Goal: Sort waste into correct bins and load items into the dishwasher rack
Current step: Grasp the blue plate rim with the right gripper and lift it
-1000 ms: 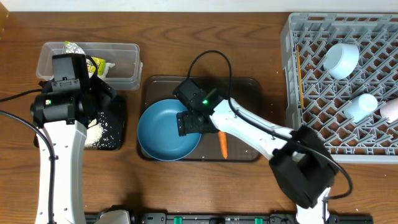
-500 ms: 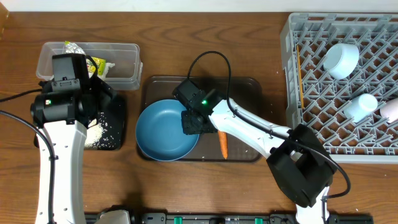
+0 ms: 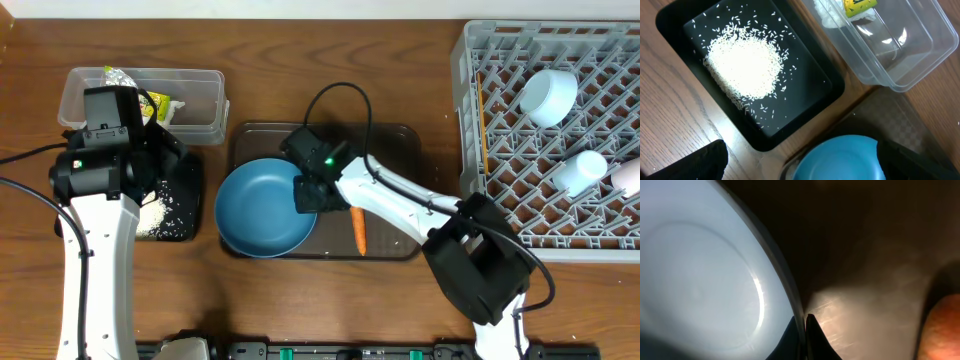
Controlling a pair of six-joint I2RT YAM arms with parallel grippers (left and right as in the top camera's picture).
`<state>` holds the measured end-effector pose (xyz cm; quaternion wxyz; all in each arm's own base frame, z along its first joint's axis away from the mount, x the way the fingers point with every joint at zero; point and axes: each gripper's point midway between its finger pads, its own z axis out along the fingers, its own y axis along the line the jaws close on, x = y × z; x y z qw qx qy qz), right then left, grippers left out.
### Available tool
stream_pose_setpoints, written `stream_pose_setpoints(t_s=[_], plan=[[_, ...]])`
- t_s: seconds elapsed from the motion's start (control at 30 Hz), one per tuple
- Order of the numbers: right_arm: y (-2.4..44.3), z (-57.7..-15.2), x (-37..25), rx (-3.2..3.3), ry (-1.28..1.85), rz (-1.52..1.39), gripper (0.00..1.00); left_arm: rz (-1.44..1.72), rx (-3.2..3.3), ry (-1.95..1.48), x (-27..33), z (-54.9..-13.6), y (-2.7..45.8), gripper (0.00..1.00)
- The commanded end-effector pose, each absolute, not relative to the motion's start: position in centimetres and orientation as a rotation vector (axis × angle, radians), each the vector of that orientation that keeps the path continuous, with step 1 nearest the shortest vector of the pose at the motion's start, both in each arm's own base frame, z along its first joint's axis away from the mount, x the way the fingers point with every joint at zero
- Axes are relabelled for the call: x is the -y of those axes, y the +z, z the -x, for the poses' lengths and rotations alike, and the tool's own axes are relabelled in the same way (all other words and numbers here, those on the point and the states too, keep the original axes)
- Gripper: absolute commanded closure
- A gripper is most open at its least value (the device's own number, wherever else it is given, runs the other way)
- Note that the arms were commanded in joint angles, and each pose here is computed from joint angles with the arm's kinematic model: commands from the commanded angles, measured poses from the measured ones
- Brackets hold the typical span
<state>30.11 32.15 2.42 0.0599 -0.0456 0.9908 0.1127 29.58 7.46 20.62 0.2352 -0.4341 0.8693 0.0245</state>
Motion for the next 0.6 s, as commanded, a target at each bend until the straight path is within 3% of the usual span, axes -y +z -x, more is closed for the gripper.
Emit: stream_pose_setpoints(t_s=[0.0, 0.3, 0.57], plan=[[2.6, -33.0, -29.7, -2.974, 0.304, 0.026, 0.99, 1.185, -2.385, 0.075, -7.6, -29.6, 20.8, 0.02], [4.0, -39.0, -23.2, -2.950, 0.382, -0.187, 0.99, 1.185, -2.384, 0.075, -7.6, -29.6, 20.8, 0.02], [3.3, -39.3, -17.2, -3.009, 0.253, -0.279, 0.99, 1.185, -2.385, 0.075, -7.6, -29.6, 20.8, 0.02]])
